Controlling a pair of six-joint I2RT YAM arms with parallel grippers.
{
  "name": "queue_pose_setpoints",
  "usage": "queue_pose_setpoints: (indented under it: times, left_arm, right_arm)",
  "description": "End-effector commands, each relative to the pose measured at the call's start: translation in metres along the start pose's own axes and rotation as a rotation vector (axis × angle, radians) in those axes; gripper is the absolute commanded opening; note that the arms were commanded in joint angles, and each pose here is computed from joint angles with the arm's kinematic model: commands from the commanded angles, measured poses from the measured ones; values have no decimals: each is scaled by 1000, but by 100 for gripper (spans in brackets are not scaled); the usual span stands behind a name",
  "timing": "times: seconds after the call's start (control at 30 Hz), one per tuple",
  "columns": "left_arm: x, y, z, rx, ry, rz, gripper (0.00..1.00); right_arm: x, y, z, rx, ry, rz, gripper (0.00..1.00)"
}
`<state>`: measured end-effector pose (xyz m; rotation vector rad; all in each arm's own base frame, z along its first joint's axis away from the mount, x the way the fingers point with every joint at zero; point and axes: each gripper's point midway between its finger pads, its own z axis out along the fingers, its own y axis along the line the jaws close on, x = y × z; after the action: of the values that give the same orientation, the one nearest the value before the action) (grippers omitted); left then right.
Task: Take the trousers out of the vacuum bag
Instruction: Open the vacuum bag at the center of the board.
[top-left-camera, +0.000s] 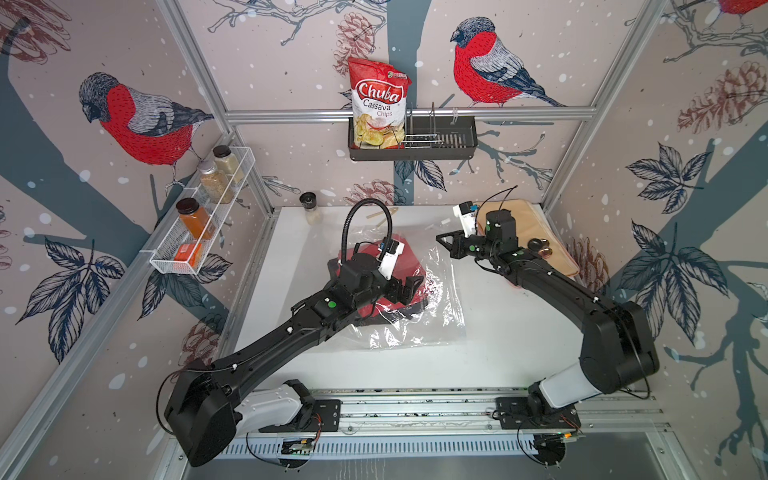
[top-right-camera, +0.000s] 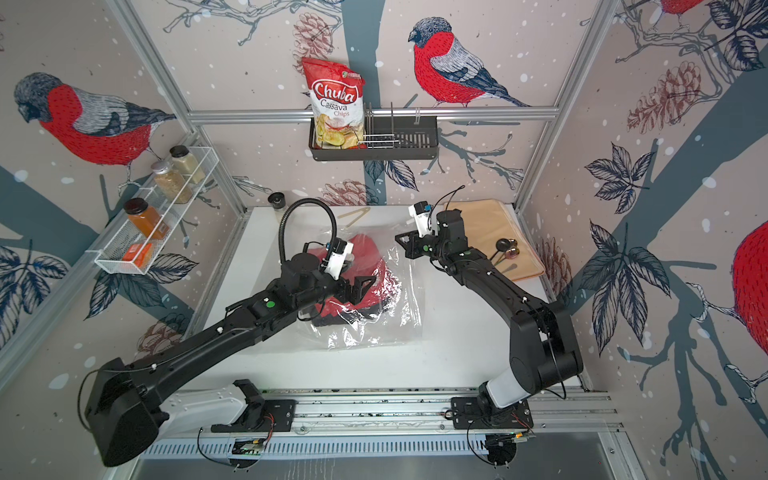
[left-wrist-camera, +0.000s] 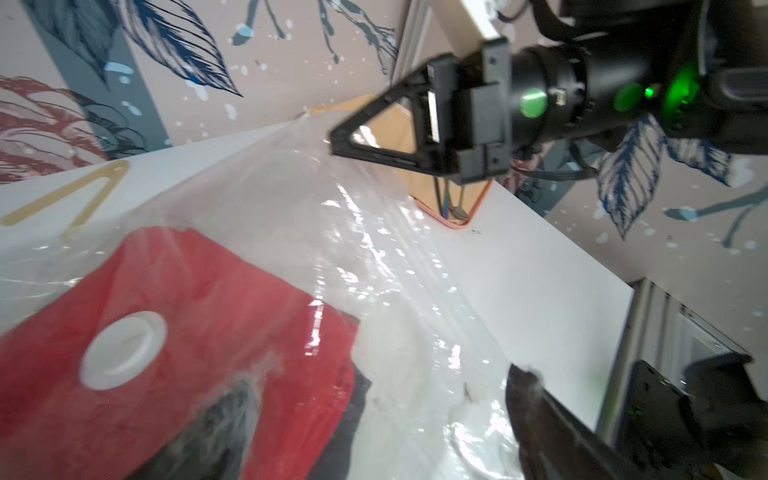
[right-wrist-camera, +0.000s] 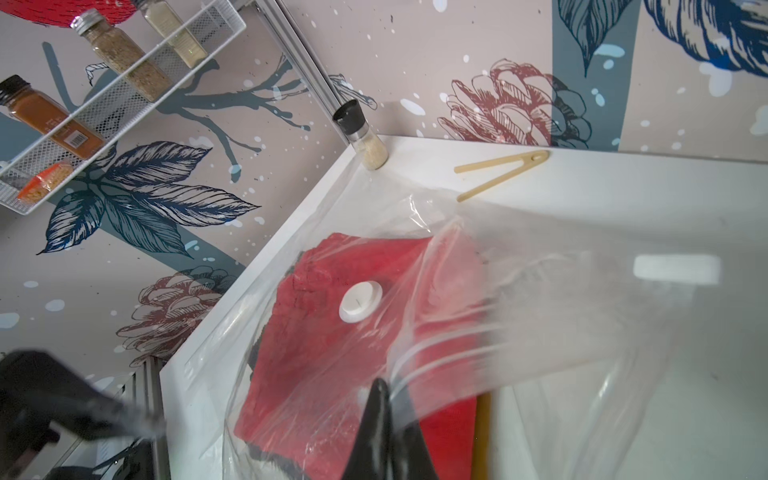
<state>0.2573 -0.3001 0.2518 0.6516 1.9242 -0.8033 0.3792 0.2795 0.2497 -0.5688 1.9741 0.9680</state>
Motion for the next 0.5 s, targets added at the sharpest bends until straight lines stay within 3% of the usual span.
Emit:
queue_pose_setpoints:
  times: [0.0, 0.2, 0.47]
  left_arm:
    - [2, -15, -2, -31, -8, -59, 96]
    - [10, -36, 2, -129, -65, -118, 96]
    - [22, -20, 18, -251, -147, -260, 94]
  right_arm:
    - [-17, 23, 4, 33, -29, 5, 0]
    - [-41, 73, 10, -18, -98, 15, 0]
    - [-55, 91, 0, -25, -172, 96, 0]
